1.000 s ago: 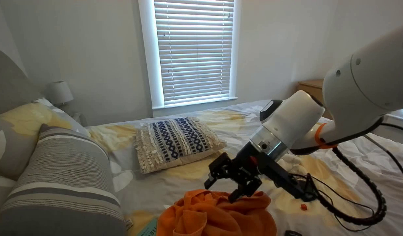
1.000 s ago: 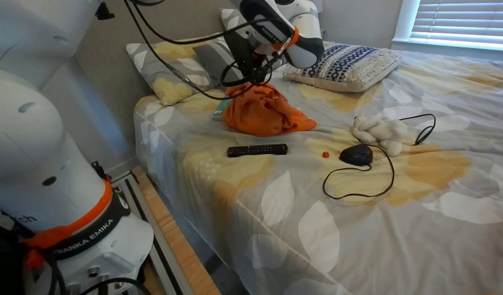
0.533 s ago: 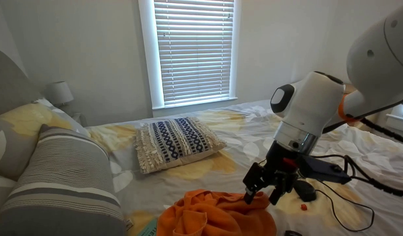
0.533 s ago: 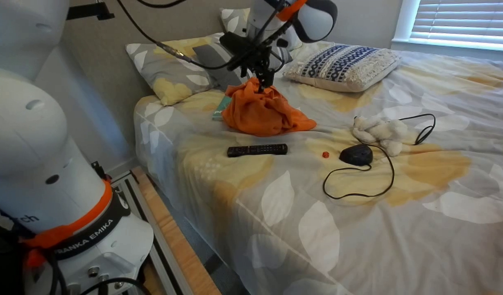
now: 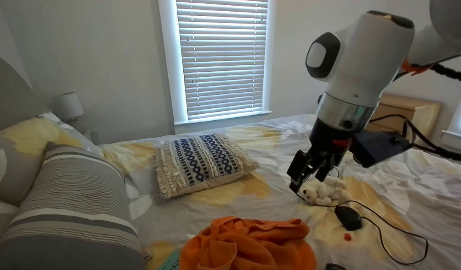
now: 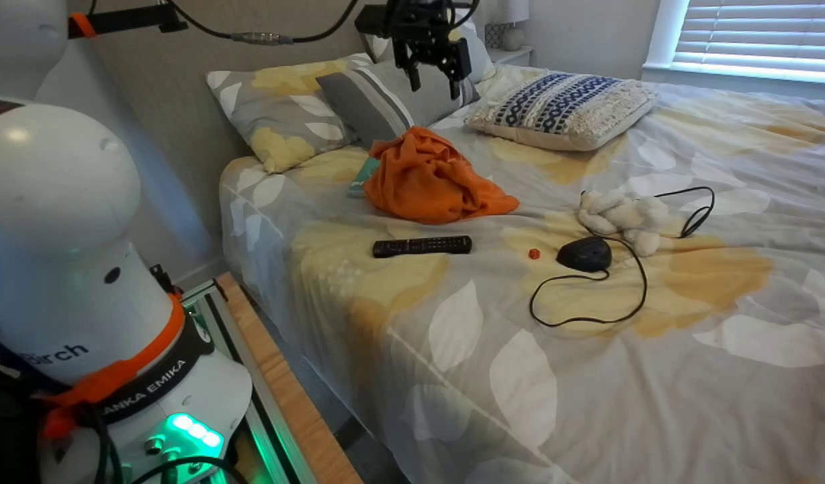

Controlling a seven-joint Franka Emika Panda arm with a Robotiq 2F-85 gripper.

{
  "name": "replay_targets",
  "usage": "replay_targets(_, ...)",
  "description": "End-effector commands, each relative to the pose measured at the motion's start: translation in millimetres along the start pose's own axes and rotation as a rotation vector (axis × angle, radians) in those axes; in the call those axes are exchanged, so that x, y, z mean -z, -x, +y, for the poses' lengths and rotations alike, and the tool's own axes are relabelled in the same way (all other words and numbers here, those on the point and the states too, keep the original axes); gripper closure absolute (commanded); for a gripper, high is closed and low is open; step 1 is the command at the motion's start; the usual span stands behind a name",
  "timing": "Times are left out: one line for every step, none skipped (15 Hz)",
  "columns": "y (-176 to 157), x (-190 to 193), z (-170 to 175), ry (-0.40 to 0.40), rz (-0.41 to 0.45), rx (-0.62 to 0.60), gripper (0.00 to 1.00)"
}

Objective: Fold the orange towel on the bed once

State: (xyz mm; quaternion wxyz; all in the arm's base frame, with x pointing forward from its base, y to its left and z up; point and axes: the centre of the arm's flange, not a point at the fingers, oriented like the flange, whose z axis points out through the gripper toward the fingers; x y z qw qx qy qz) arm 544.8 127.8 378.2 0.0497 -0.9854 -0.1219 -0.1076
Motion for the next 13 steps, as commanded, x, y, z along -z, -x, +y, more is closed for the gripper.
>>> replay_targets(-2.0,29.5,-43.6,0.157,0.12,0.047,0.0)
replay_targets(-2.0,37.6,-51.1,0.197,0.159,0.053,0.0)
replay_targets(-2.0,44.4,-56.1,0.238,0.195,0.058,0.0)
replay_targets(-2.6,51.3,-64.0,0.275,0.233,0.059,0.0)
replay_targets(-2.0,58.2,-66.9,0.313,0.267,0.053,0.0)
replay_targets(-0.7,63.9,-66.0,0.331,0.292,0.041,0.0)
replay_targets(0.7,69.7,-67.8,0.319,0.297,0.013,0.0)
replay_targets(-16.3,70.9,-50.3,0.277,0.296,0.081,0.0)
replay_targets(-14.2,77.2,-51.9,0.287,0.312,0.067,0.0)
replay_targets(-12.6,80.6,-54.3,0.293,0.32,0.062,0.0)
replay_targets(-11.9,81.4,-55.8,0.296,0.323,0.062,0.0)
replay_targets(-11.6,80.7,-56.2,0.3,0.323,0.061,0.0)
replay_targets(-11.4,79.3,-56.0,0.302,0.321,0.06,0.0)
